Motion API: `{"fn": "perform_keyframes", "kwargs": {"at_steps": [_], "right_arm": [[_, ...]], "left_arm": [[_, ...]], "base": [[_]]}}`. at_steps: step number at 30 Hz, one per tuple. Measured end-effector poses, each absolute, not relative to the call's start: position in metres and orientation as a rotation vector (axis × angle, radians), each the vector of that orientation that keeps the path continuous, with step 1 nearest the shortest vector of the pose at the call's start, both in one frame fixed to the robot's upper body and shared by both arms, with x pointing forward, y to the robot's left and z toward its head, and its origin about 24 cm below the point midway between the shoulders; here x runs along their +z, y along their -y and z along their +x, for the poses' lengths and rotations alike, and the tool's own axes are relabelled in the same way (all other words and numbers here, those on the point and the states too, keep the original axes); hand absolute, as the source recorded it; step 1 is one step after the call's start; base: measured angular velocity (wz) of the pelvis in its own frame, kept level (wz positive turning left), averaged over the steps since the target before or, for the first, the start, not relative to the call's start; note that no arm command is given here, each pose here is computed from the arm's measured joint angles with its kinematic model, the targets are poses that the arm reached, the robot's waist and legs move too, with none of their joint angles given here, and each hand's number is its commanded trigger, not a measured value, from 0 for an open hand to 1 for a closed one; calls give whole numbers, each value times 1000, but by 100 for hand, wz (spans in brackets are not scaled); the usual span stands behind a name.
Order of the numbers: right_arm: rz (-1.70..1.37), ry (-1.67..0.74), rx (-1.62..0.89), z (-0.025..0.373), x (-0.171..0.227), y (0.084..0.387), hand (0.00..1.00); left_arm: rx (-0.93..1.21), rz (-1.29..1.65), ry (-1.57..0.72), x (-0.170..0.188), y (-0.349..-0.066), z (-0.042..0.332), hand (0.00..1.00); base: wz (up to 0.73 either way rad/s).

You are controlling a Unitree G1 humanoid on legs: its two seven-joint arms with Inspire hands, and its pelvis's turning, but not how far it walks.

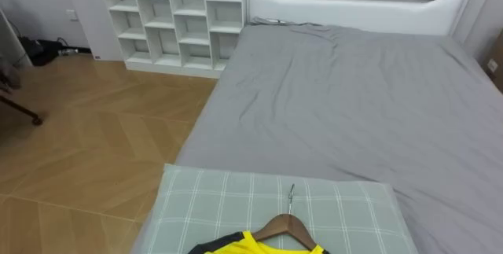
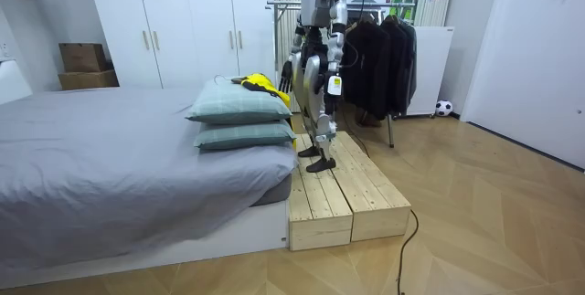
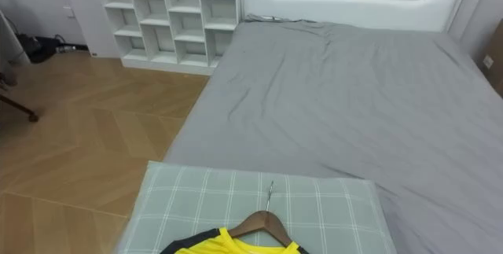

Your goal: Hang clothes

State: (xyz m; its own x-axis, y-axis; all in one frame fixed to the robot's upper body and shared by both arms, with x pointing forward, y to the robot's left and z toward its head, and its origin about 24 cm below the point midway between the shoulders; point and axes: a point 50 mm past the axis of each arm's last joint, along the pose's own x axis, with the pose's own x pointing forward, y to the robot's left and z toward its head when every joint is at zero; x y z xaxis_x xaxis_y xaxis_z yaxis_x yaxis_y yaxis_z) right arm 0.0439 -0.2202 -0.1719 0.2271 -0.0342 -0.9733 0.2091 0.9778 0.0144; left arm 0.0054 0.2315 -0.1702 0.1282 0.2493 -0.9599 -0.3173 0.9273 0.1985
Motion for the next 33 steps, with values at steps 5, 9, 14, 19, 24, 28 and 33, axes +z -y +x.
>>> {"fn": "perform_keyframes", "kwargs": {"at_steps": [5,9,14,19,24,28,33], "right_arm": [[259,-1317,-245,39,-172,220,0],[333,-1307,-295,34,-172,220,0],[343,-1301,-290,33,-172,222,0],[319,-1313,-275,30,-172,222,0],[271,-1316,-230,35,-172,221,0],[244,-1324,-204,36,-172,220,0],[222,-1327,-186,37,-172,220,0]], "left_arm": [[412,-57,-1366,-170,-232,10,0],[436,-73,-1346,-169,-234,13,0],[452,-73,-1336,-168,-236,10,0],[454,-50,-1338,-169,-235,11,0],[455,-47,-1325,-168,-235,12,0],[457,-47,-1327,-168,-235,11,0],[458,-48,-1329,-168,-235,10,0]], "base": [[0],[0],[0],[0],[0],[0],[0]]}}
